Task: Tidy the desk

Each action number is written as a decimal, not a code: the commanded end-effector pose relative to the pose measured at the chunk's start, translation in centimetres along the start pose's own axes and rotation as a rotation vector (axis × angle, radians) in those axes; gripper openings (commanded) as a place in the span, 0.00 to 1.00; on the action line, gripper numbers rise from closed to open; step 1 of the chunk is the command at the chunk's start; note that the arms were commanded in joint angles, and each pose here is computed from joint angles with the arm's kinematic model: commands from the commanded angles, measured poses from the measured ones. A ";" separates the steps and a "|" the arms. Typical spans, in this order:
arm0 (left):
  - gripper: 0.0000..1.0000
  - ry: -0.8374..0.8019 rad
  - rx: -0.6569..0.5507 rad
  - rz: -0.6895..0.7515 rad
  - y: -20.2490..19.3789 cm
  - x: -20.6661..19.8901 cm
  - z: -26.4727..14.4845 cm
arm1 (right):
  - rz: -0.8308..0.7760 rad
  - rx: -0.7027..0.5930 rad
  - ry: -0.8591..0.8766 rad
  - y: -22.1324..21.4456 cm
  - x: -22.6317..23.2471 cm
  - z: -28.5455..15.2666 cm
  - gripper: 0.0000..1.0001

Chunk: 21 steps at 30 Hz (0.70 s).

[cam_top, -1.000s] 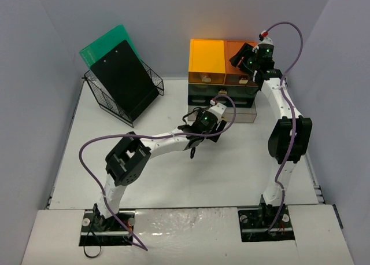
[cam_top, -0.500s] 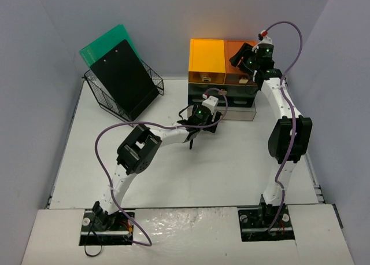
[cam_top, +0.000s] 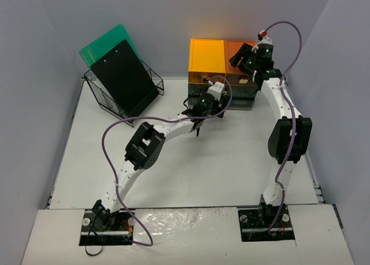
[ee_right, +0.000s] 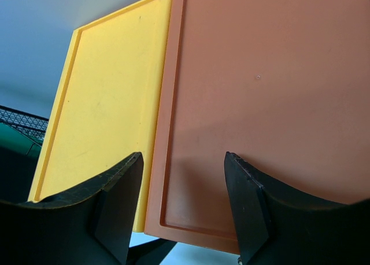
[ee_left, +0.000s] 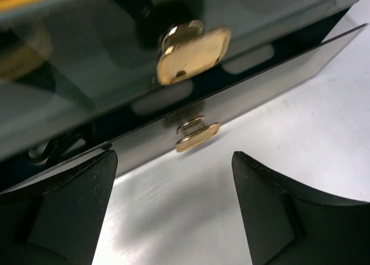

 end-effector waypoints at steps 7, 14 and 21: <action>0.79 -0.003 -0.185 0.035 5.3 1.6 1.7 | 0.086 0.493 -0.307 -10.6 -6.3 -0.1 0.56; 0.79 -0.001 -0.190 0.028 5.2 2.5 2.1 | 0.086 0.502 -0.310 -10.9 -6.4 0.1 0.56; 0.79 0.000 -0.174 0.023 6.5 2.4 -1.0 | 0.088 0.496 -0.316 -10.7 -6.5 -0.1 0.57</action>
Point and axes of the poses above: each gripper's point midway between its finger pads, its own z axis out along the fingers, its own x axis along the line the jaws close on, y = z × x, the point moved 10 cm from there along -z, back along the fingers, and after that the axes turned 6 degrees about z, right-handed, at the moved point
